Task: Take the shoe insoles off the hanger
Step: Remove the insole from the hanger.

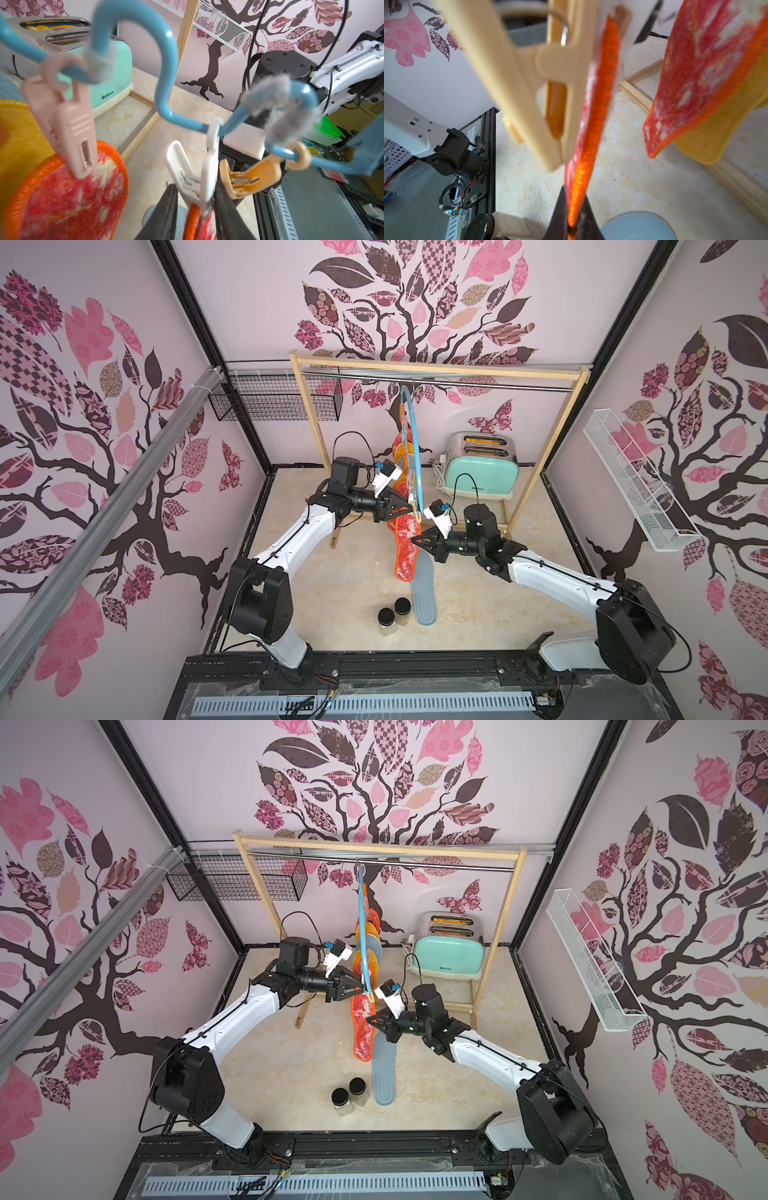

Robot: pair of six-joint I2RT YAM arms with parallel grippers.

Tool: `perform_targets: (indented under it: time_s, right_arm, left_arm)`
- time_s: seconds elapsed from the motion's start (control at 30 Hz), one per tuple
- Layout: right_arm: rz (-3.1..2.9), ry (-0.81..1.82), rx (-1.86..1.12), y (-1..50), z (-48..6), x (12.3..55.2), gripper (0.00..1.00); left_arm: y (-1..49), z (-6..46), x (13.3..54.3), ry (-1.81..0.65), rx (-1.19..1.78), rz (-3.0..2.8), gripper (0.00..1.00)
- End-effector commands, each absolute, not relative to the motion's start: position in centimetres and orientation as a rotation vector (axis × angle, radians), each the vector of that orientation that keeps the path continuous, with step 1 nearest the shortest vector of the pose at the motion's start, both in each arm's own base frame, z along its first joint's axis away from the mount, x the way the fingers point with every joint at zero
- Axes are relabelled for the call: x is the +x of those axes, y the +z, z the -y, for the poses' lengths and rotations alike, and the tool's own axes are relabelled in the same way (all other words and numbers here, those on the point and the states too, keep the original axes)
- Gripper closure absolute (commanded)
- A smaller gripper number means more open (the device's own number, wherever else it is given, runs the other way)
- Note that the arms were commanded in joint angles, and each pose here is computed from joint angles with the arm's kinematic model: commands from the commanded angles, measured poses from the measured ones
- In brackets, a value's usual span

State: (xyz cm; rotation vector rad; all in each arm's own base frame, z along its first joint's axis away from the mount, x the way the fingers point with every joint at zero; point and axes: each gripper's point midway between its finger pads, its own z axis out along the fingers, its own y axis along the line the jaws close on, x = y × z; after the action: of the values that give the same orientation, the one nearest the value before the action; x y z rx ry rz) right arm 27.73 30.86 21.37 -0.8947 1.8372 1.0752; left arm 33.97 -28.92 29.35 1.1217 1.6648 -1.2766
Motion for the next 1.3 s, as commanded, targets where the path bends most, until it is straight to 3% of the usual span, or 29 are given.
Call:
perform_targets:
  time_s: [0.0, 0.43, 0.63, 0.9, 1.27]
  right_arm:
    - [-1.866, 1.092, -0.914, 21.0, -31.0, 27.4, 0.92]
    - [-1.863, 1.082, -0.92, 21.1, -30.9, 27.4, 0.92]
    - [-1.863, 1.064, -0.92, 21.1, -30.7, 27.4, 0.92]
    - [-1.864, 1.057, -0.917, 21.1, -30.7, 27.5, 0.92]
    - [-1.936, 1.032, -0.849, 20.1, -30.1, 27.9, 0.92]
  left_arm:
    - [30.9, 29.4, 33.6, -1.316, 1.161, -1.598, 0.58]
    - [32.6, 30.2, 32.6, -1.447, 1.217, -1.508, 0.59]
    - [33.1, 30.3, 32.4, -1.443, 1.215, -1.503, 0.69]
    - [33.4, 30.3, 32.5, -1.405, 1.194, -1.516, 0.94]
    - [33.2, 30.4, 33.1, -1.377, 1.165, -1.541, 0.98]
